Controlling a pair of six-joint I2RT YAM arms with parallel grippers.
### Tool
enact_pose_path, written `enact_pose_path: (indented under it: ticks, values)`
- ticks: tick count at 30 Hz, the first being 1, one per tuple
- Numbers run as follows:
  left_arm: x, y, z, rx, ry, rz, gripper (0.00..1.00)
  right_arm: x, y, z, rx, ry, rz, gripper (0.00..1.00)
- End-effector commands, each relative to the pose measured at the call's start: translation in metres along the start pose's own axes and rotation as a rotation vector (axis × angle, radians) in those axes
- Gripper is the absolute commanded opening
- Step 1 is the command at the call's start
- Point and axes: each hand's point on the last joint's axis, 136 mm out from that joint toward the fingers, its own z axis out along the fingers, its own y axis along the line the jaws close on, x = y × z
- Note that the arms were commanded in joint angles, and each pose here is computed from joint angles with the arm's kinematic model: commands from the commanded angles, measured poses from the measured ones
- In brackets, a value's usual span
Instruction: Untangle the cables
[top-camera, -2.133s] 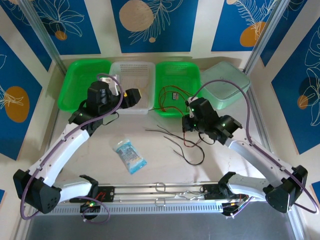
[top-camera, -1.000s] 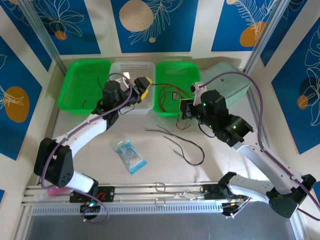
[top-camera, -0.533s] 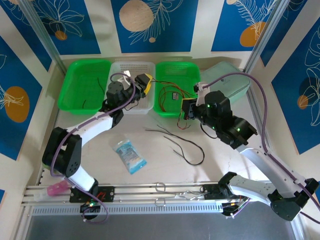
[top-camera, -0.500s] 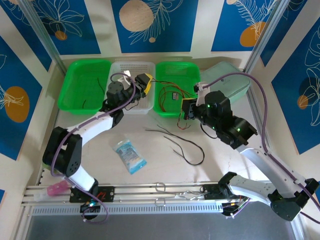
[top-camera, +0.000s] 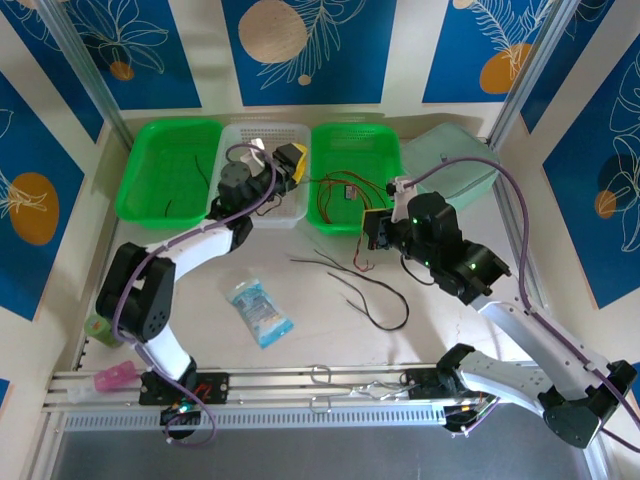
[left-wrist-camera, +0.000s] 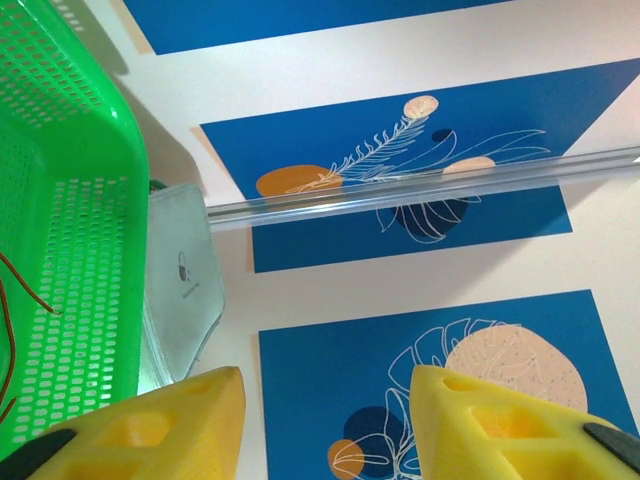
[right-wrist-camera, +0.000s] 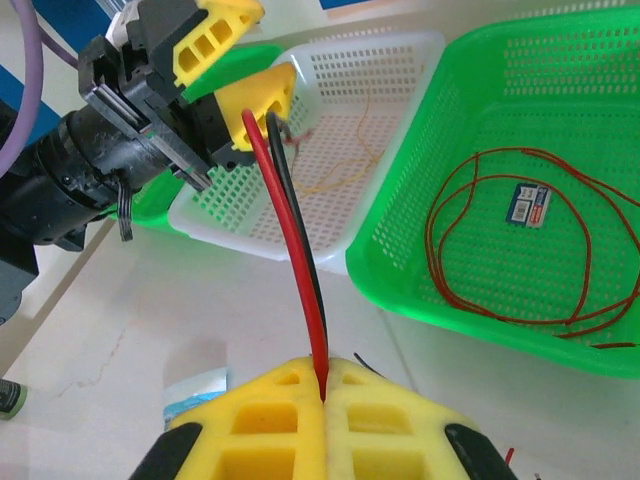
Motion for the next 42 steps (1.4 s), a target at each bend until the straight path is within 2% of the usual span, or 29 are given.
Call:
enact_pose_path:
  ticks: [1, 6, 17, 24, 31, 42]
  values:
    - [0.001, -0.032, 0.007, 0.099, 0.009, 0.021, 0.47, -0.006, 0.009, -0.005, -0.06, -0.031, 0.022, 0.0]
    - [0.004, -0.032, 0.004, 0.091, 0.017, 0.03, 0.53, -0.009, 0.001, -0.003, -0.011, -0.046, 0.04, 0.0]
    - [0.007, -0.052, -0.013, 0.028, 0.017, 0.141, 0.66, -0.027, -0.01, 0.011, 0.033, -0.078, 0.031, 0.0]
    - [0.013, -0.045, -0.012, 0.09, 0.024, 0.012, 0.67, -0.054, -0.005, 0.014, -0.006, -0.155, 0.039, 0.0]
    - [0.032, -0.038, -0.001, 0.095, 0.059, -0.015, 0.69, -0.072, 0.006, 0.009, -0.055, -0.19, 0.048, 0.0]
    - [0.003, -0.043, 0.022, 0.141, 0.011, -0.026, 0.69, -0.069, 0.012, -0.007, -0.1, -0.202, 0.077, 0.0]
